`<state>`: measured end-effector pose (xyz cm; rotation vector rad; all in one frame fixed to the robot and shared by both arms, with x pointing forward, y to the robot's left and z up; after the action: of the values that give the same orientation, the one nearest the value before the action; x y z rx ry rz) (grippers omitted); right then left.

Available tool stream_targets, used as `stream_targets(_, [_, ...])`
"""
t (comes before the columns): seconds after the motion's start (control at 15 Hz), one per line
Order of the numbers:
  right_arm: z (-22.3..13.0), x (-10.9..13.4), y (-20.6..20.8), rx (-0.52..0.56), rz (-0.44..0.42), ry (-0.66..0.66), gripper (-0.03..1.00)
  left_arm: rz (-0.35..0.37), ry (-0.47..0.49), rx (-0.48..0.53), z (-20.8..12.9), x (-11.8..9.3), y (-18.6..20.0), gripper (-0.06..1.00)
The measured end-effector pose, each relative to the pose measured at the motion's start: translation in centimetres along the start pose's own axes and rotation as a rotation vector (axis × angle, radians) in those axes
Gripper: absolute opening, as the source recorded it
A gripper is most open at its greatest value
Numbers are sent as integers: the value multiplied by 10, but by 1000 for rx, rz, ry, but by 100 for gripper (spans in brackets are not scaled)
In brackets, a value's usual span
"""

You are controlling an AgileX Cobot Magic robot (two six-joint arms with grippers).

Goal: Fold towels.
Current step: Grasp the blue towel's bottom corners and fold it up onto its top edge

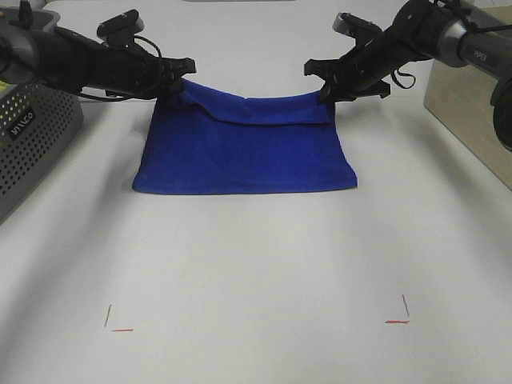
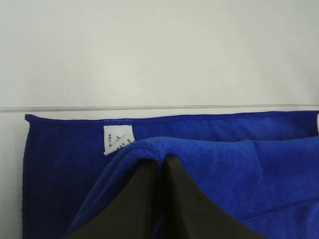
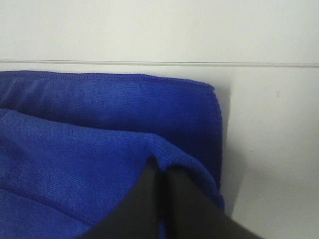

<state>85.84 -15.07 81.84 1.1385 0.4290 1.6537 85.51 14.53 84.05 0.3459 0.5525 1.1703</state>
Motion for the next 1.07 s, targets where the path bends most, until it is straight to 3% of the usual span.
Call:
stream_targets(0.07, [-1, -1, -1, 0, -2, 0, 5, 3, -7, 3, -2, 1, -2, 8])
stream_targets(0.13, [-2, -3, -5, 0, -3, -10, 22, 24, -12, -4, -2, 6, -3, 18])
stream_targets(0.2, [-2, -3, -5, -1, -3, -15, 32, 32, -15, -8, -1, 7, -3, 31])
stream_targets(0.33, [-3, -2, -3, 8, -2, -27, 75, 77, -20, -35, 5, 16, -2, 59])
stream_targets(0.4, [-5, 0, 0, 26, -3, -24, 82, 102, -29, -52, 10, 20, 0, 74])
stream_targets(0.53, [-10, 3, 8, 69, -9, -8, 85, 107, -68, -59, 16, 21, 4, 77])
stream_targets(0.67, [-19, 10, 30, 167, -21, 24, 86, 6, -90, 0, 18, 12, 16, 78])
stream_targets(0.87, [-42, 0, 46, 325, -40, -44, 86, -130, 22, 200, -16, 13, 30, 78])
stream_targets(1.07, [-40, -18, 56, 351, -43, -128, 86, -148, 155, 384, -46, 22, 46, 78])
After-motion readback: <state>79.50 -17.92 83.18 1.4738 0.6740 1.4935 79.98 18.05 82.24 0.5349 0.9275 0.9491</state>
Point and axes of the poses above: a point on each arm's last joint axis where the gripper is mounted, y pointing back along that axis away from the gripper, x along the wrist's bending axis when the last joint is at zero, z = x × y, the point moved 10 cm from there along -y, pointing out along that axis toward the gripper, and after that the axes turned 14 degrees about -y, right-handed, at the moved point
